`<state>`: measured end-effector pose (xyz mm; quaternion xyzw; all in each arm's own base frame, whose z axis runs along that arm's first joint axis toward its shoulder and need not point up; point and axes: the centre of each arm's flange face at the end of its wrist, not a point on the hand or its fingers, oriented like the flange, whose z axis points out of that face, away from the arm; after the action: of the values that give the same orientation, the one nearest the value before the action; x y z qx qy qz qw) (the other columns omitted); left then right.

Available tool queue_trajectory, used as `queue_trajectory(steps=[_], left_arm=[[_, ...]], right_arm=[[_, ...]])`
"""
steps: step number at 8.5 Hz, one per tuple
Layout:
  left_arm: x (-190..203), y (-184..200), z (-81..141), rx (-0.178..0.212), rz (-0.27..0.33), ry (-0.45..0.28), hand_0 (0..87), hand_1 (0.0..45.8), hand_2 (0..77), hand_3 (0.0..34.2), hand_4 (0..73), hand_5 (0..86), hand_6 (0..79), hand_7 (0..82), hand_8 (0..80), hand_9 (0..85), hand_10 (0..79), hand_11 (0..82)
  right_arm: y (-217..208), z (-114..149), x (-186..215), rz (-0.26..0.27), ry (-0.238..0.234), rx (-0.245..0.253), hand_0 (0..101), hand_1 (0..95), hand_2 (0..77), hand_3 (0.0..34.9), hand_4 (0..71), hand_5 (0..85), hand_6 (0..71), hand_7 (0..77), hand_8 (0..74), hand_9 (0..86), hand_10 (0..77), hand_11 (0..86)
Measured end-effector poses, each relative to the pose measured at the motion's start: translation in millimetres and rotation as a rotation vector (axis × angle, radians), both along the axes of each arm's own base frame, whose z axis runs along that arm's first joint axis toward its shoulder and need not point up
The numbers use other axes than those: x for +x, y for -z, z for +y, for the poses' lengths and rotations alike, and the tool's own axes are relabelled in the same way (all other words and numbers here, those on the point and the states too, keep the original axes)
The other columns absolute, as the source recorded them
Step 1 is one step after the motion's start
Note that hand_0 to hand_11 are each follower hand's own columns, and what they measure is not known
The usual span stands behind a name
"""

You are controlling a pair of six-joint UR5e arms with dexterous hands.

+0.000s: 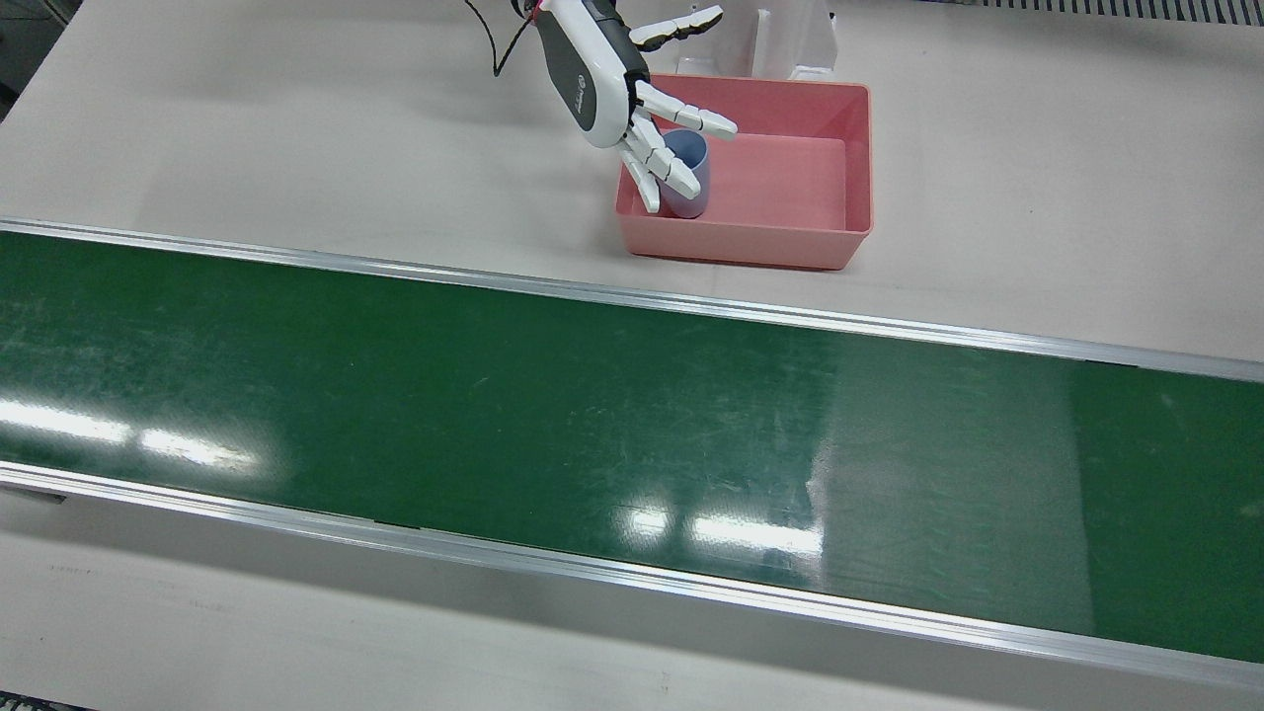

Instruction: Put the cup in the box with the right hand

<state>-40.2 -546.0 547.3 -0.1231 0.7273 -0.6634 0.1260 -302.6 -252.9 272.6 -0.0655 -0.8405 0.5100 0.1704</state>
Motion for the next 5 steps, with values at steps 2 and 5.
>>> queue_trajectory(steps=[2, 5], left_arm=[[0, -1, 0, 0.000, 0.000, 0.000, 0.0, 0.5, 1.1, 0.0, 1.1, 0.5, 0.0, 0.5, 0.0, 0.0, 0.0, 0.0], [0, 0, 0, -0.002, 0.000, 0.000, 0.0, 0.5, 1.1, 0.0, 1.1, 0.5, 0.5, 0.5, 0.0, 0.0, 0.0, 0.0]], right_arm=[[-9, -31, 65, 0.039, -0.038, -0.034, 59, 13.6, 7.1, 0.0, 11.5, 7.1, 3.8, 12.5, 8.2, 14.7, 0.0, 1.1], [-75, -96, 110, 0.100, -0.048, -0.167, 60, 21.8, 1.1, 0.1, 17.5, 7.1, 4.9, 15.3, 10.4, 16.4, 0.5, 4.9]])
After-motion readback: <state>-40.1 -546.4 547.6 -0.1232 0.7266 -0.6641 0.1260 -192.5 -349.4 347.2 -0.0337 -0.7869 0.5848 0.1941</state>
